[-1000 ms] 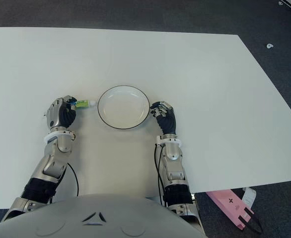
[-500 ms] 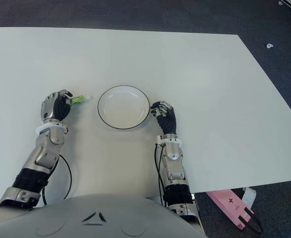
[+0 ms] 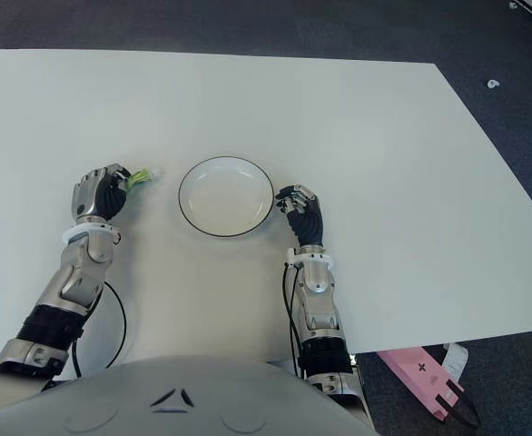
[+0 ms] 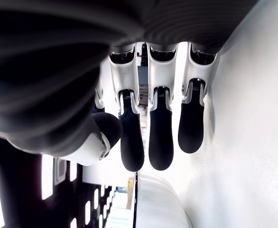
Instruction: Put the toothpaste on the table into the plate.
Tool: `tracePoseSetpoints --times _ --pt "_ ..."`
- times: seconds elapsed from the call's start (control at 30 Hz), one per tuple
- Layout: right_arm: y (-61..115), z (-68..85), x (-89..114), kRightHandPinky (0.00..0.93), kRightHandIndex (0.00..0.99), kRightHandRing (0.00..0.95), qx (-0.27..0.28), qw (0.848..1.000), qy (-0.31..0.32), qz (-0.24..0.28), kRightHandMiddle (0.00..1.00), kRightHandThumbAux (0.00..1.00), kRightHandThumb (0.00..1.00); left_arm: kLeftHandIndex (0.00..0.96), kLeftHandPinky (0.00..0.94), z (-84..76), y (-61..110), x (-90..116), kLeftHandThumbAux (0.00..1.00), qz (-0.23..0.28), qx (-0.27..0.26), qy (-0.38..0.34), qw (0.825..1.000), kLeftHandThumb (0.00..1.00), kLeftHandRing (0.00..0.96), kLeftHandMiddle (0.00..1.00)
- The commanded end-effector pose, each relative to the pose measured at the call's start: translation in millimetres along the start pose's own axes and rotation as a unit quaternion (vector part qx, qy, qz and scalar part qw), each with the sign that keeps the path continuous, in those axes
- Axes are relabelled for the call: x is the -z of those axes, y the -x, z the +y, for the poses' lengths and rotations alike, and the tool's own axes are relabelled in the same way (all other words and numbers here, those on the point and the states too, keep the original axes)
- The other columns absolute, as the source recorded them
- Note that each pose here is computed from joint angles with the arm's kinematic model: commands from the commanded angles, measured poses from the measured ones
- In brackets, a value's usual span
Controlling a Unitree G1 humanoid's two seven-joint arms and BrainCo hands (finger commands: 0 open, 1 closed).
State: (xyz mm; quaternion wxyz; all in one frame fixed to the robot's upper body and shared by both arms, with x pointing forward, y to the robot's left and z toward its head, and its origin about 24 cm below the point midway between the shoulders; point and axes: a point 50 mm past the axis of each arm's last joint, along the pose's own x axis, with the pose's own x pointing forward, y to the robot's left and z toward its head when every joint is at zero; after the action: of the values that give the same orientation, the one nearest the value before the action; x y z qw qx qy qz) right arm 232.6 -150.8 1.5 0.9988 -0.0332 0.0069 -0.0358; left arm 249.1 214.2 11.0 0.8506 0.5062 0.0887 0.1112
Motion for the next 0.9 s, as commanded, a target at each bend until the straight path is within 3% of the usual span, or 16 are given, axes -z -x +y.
tracePoseSetpoints --times 0.03,0.3,0.9 --pt "10.3 -1.2 21 0.510 0.429 0.505 0.002 0.998 -0.001 0.058 0.502 0.731 0.706 0.400 0.795 -14.5 13.6 14 0.668 0.041 0.036 0.009 0.998 0.850 0.817 0.524" --pt "10.7 -0.9 22 0.522 0.429 0.517 0.002 0.998 0.000 0.061 0.502 0.732 0.706 0.395 0.828 5.9 11.6 -5 0.670 0.001 -0.043 0.078 0.996 0.850 0.848 0.534" --pt "10.4 0.3 22 0.523 0.429 0.517 0.004 0.998 0.002 0.058 0.502 0.731 0.706 0.394 0.864 25.6 9.2 -20 0.669 -0.057 -0.144 0.133 0.979 0.852 0.873 0.538"
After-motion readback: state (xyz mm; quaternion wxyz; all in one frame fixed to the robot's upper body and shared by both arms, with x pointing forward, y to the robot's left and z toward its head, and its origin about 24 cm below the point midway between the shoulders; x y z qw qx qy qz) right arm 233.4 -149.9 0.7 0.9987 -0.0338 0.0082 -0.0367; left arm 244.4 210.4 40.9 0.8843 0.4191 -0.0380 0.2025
